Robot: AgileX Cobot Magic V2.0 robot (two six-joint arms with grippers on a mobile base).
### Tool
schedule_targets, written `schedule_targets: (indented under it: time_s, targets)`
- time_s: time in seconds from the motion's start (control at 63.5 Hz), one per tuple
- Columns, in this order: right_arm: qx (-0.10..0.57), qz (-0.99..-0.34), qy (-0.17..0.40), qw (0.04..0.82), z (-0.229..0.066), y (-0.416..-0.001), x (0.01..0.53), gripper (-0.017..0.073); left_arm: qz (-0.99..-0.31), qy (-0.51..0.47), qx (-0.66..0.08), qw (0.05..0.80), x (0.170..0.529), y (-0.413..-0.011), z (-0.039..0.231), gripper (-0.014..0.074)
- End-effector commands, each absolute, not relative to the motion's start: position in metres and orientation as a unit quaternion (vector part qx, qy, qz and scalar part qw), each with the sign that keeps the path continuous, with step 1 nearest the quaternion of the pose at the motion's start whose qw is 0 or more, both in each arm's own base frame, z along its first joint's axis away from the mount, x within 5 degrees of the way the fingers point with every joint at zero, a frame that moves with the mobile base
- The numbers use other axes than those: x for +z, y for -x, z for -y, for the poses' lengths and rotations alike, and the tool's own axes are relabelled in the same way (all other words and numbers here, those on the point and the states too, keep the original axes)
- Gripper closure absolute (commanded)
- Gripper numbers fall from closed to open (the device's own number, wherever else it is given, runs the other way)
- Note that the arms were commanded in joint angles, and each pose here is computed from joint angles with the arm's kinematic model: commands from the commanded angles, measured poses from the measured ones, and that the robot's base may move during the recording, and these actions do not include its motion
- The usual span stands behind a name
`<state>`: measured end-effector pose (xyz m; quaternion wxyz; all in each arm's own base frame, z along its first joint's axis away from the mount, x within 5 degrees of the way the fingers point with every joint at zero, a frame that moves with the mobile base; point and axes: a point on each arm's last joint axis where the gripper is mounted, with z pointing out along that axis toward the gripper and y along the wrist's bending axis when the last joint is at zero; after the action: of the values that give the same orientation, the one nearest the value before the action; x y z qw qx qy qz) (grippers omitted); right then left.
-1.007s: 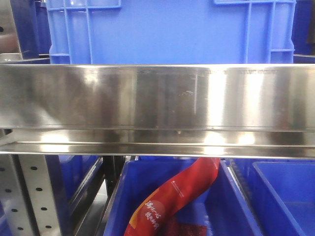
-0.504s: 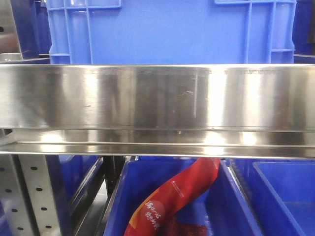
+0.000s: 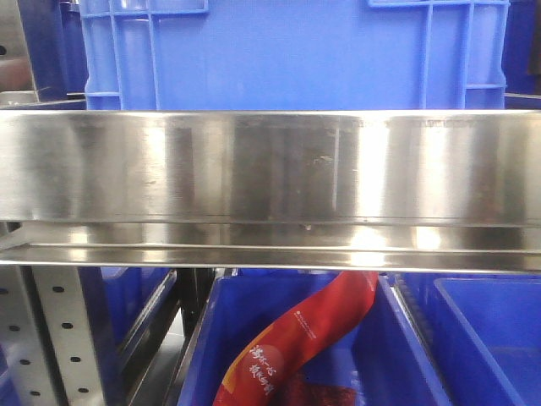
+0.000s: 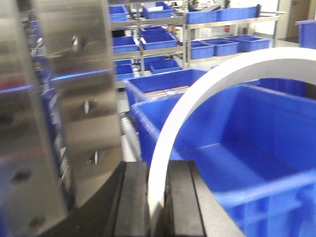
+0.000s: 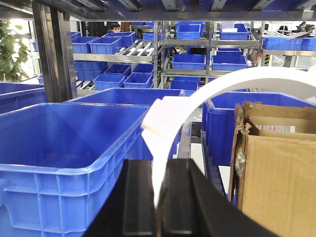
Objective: Grab PVC pipe and place in blue bin
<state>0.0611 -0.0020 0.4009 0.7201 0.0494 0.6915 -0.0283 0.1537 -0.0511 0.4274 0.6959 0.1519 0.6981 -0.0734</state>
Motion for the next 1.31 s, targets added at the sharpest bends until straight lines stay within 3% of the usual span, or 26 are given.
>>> schedule_targets:
  time_s: [0.0,0.22,0.708,1.291]
  targets:
    - [-0.032,-0.680,-0.051,0.731,0.003,-0.061,0.405,0.0728,-0.679,-0.175,-0.081,0.708,0.440,-0.162,0.062,0.0704]
    - [-0.032,-0.680,-0.051,0.731,0.003,-0.061,0.405,0.0728,-0.674,-0.200,-0.103,0.704,0.446,-0.189,0.088,0.0704]
    - [-0.032,-0.680,-0.051,0.730,0.003,-0.062,0.404,0.0728,-0.654,-0.202,-0.097,0.723,0.461,-0.233,0.108,0.0704]
    - [-0.030,-0.689,-0.053,0.722,0.005,-0.068,0.403,0.0728,-0.671,-0.212,-0.091,0.705,0.446,-0.296,0.138,0.0704]
